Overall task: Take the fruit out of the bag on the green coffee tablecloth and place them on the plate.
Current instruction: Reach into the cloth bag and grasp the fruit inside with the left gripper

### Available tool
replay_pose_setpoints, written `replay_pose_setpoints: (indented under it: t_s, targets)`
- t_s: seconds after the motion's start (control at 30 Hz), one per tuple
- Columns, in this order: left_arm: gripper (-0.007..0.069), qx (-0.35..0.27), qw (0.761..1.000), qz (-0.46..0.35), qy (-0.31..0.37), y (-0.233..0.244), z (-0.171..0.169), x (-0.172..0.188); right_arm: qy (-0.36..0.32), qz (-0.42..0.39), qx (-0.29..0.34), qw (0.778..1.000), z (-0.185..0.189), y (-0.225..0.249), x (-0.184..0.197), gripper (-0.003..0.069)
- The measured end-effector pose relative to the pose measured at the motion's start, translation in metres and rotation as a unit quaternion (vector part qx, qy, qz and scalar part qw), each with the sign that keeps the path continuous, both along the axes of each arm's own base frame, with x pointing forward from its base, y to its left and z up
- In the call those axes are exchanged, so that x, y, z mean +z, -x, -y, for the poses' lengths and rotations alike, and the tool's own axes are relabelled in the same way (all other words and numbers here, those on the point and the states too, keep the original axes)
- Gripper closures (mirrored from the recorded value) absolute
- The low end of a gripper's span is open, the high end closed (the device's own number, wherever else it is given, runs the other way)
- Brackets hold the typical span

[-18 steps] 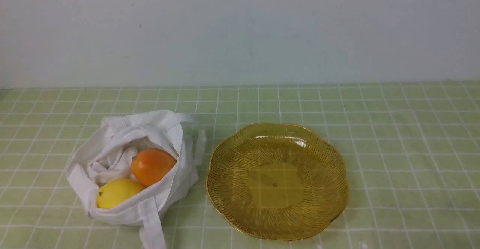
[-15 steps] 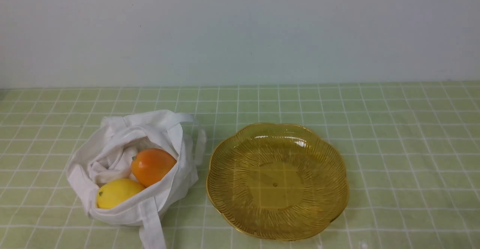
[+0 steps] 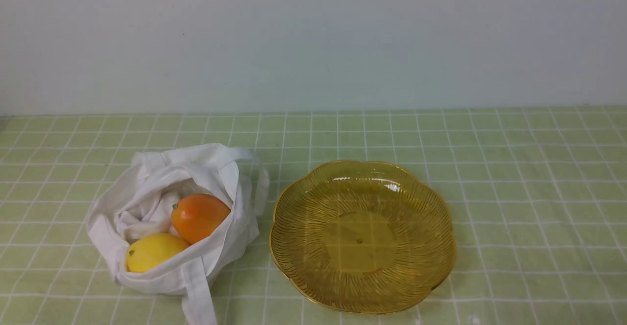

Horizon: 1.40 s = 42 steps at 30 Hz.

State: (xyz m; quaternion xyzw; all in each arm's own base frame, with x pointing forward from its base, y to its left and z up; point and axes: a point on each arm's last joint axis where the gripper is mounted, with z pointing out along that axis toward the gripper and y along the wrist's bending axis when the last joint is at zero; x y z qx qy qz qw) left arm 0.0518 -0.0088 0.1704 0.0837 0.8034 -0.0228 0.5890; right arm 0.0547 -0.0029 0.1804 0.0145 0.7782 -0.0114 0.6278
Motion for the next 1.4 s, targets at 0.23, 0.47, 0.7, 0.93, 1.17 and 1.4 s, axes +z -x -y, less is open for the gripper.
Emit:
replay_pose_setpoints:
  t_s: [0.23, 0.47, 0.7, 0.93, 1.17, 1.4]
  targets:
    - [0.0633, 0.0, 1.0, 0.0, 0.0, 0.0, 0.0, 0.0, 0.0, 0.0, 0.0, 1.0, 0.0, 0.0, 0.0, 0.0674]
    - [0.0633, 0.0, 1.0, 0.0, -0.001, 0.0, 0.0, 0.0, 0.0, 0.0, 0.0, 1.0, 0.0, 0.0, 0.0, 0.0674]
    - [0.0633, -0.003, 1.0, 0.0, 0.004, 0.0, 0.0, 0.0, 0.0, 0.0, 0.0, 1.0, 0.0, 0.0, 0.0, 0.0674]
    - [0.0633, 0.012, 0.976, 0.052, 0.212, -0.003, 0.005, 0.015, 0.0, 0.0, 0.0, 1.0, 0.0, 0.0, 0.0, 0.0674]
    - [0.0633, 0.074, 0.894, 0.143, 0.418, -0.005, -0.006, 0.037, 0.0, 0.0, 0.0, 1.0, 0.0, 0.0, 0.0, 0.0674]
    - [0.0633, 0.077, 0.856, 0.234, 0.454, 0.004, -0.015, 0.082, 0.0, 0.0, 0.0, 1.0, 0.0, 0.0, 0.0, 0.0674]
